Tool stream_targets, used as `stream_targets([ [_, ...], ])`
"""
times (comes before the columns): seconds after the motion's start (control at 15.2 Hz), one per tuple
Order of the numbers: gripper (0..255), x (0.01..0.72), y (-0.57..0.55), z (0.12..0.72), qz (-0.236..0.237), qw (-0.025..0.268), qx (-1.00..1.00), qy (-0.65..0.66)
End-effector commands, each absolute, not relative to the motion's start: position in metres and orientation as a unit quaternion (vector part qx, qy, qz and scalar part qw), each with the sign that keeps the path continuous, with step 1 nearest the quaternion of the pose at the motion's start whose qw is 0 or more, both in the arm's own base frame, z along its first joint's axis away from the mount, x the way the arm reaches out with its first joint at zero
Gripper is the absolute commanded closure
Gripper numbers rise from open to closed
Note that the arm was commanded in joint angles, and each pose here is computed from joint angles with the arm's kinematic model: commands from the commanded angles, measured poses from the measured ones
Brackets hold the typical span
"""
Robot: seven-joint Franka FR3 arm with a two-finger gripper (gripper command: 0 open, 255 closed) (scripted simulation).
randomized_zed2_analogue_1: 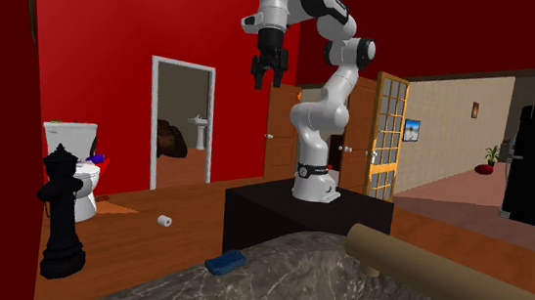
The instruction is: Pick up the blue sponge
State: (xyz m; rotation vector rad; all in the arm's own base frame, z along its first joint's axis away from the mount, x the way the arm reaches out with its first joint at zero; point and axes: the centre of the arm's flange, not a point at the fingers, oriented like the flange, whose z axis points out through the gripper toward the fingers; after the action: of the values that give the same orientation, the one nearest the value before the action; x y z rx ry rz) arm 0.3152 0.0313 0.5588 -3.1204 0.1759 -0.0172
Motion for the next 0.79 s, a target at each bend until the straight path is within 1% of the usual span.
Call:
stream_targets([
  [0.0,0,0.315,0.031,0.559,-0.006,0.008,-0.998,0.056],
  [0.73,0,0.393,0.089,0.453,-0.015,0.008,-0.999,0.038],
])
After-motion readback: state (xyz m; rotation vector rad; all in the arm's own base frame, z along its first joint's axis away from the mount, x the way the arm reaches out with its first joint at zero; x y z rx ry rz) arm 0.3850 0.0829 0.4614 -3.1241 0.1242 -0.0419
